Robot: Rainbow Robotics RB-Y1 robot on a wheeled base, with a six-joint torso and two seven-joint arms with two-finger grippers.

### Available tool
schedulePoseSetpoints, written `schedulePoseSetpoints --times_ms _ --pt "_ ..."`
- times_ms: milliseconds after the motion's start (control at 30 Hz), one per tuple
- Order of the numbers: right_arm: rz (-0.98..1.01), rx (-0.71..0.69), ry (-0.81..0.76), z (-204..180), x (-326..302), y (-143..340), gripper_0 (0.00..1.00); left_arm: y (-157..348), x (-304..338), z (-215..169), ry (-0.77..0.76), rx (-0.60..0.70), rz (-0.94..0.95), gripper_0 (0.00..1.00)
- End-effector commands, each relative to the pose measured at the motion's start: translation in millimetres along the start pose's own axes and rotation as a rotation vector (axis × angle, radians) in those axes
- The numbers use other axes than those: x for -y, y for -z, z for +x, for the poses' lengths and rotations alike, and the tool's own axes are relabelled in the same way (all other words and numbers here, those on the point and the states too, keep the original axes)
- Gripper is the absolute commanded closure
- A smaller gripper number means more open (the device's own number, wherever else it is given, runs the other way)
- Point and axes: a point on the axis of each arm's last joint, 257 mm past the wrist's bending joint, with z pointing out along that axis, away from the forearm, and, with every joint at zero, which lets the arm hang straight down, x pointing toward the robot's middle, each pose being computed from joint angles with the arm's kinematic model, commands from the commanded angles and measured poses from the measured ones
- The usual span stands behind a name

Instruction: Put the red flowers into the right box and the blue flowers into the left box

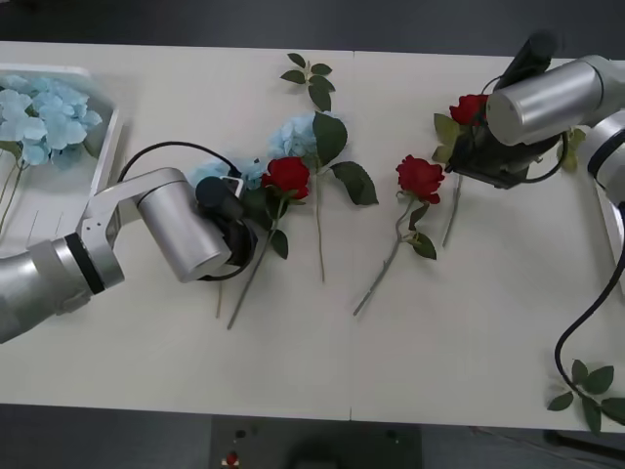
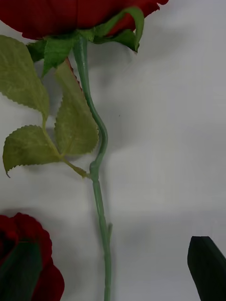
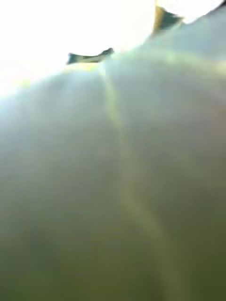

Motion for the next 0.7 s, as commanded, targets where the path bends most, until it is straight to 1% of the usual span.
schedulePoseSetpoints --times_ms 33,200,400,533,667,700 --pt "-0.011 0.049 0.044 -15 -10 -2 0.1 5 -4 -20 0.017 0.034 -0.011 1.0" --pt "-0.024 0.066 0.035 -16 -12 -9 0.1 5 -4 -19 0.017 0.033 -0.011 1.0" --pt "-0.059 0.091 0.048 -5 -15 -26 0.1 5 -5 -21 0.013 0.036 -0.012 1.0" --pt "-0.055 0.103 0.058 0 -13 -34 0.1 10 -18 -21 -0.028 0.011 -0.011 1.0" --pt "-0.045 0.099 0.062 4 -11 -37 0.1 27 -40 -22 -0.051 -0.019 -0.007 1.0" --pt "-0.042 0.099 0.06 4 -10 -38 0.19 35 -50 -20 -0.058 -0.039 -0.021 1.0"
